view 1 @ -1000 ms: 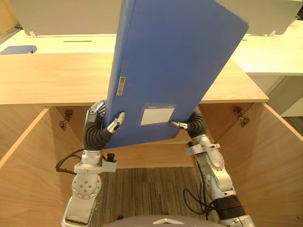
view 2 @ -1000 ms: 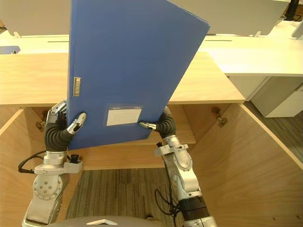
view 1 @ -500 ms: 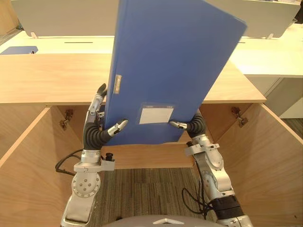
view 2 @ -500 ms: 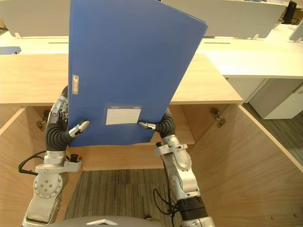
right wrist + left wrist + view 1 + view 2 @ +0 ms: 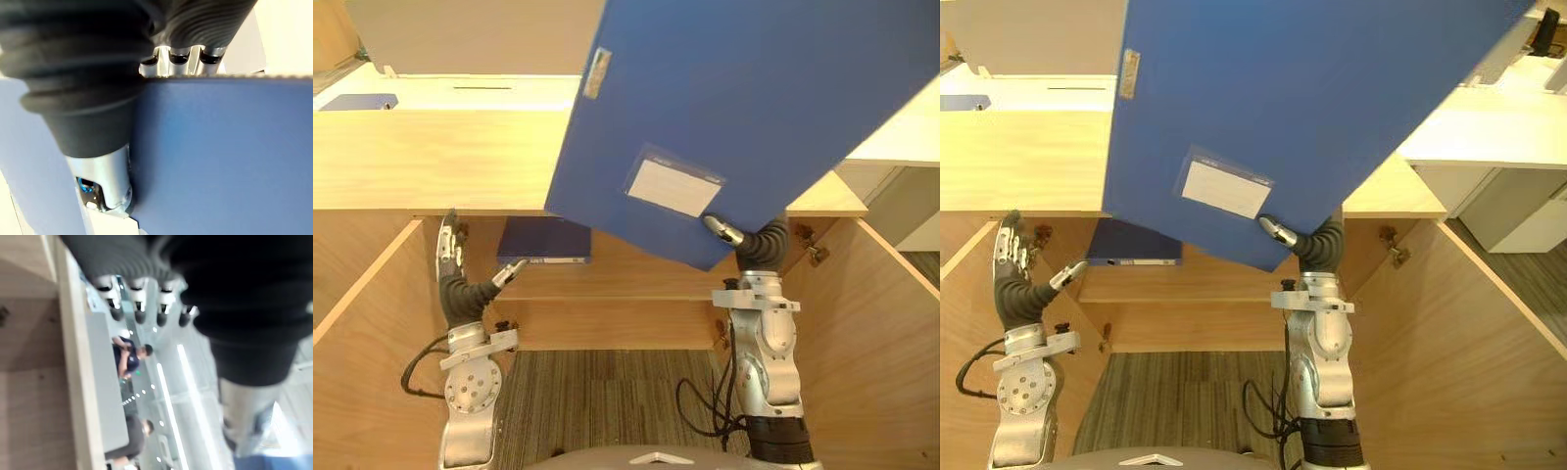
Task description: Walk over to the cabinet, pick up the folder, carry it to the office cabinet, place the folder inside the office cabinet, then close the office cabinet door
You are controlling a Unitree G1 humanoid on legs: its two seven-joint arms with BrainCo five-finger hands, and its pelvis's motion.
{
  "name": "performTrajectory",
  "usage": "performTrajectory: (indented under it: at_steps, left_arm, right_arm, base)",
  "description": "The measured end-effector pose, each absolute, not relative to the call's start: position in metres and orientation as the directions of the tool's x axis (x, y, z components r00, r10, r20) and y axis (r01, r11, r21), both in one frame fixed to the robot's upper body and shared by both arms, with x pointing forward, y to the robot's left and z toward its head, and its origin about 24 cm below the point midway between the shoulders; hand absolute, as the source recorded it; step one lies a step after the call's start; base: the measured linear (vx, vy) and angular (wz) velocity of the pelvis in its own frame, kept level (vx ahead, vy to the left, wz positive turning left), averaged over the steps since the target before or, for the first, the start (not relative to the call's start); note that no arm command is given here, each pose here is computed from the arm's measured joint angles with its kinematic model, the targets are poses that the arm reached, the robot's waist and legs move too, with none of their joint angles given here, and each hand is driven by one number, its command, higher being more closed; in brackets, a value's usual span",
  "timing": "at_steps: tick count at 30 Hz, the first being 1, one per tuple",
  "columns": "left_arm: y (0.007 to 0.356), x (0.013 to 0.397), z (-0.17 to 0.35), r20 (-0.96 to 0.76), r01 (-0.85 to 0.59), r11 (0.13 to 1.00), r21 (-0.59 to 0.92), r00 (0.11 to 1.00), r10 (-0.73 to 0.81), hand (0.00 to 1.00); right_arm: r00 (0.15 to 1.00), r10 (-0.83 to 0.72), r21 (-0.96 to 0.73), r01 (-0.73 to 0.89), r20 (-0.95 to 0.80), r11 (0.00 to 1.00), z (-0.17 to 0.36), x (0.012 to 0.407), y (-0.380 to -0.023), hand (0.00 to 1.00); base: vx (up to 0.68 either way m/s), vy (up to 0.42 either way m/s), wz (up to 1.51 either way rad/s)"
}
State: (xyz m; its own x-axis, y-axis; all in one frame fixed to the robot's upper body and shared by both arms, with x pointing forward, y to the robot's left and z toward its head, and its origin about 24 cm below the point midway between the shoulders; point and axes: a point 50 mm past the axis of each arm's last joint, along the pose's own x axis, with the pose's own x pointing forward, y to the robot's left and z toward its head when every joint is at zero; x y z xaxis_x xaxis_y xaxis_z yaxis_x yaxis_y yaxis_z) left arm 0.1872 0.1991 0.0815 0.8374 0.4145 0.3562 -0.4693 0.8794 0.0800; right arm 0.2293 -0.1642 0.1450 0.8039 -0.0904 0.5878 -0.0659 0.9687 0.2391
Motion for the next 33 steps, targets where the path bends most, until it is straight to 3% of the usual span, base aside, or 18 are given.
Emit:
performTrajectory:
  at_steps: [10,15,23,26,33]
  left_arm:
    - [0.213,0.17,0.016,0.043,-0.502,0.849,0.163,0.864,0.502,0.0]
    - [0.212,0.152,-0.039,-0.234,-0.437,0.878,0.196,0.848,0.475,0.0]
    - [0.207,0.093,-0.122,-0.656,-0.335,0.908,0.25,0.632,0.414,0.0]
    - [0.216,0.077,-0.137,-0.729,-0.313,0.909,0.274,0.549,0.409,0.0]
    - [0.223,0.058,-0.151,-0.802,-0.264,0.916,0.301,0.45,0.393,0.0]
  right_arm:
    - [0.844,-0.087,0.149,0.009,0.529,0.989,0.129,0.221,-0.162,1.0]
    - [0.876,-0.058,0.126,-0.003,0.48,0.992,0.117,0.218,-0.155,1.0]
    - [0.951,0.016,0.031,-0.026,0.31,0.999,0.08,0.218,-0.143,1.0]
    - [0.963,0.05,-0.014,-0.048,0.264,0.999,0.069,0.218,-0.141,1.0]
    - [0.979,0.058,-0.111,-0.036,0.195,0.993,0.054,0.217,-0.145,1.0]
  base:
    - [-0.03,-0.013,0.07]
    - [0.0,0.0,0.0]
    - [0.0,0.0,0.0]
    - [0.0,0.0,0.0]
    - [-0.01,0.0,-0.07]
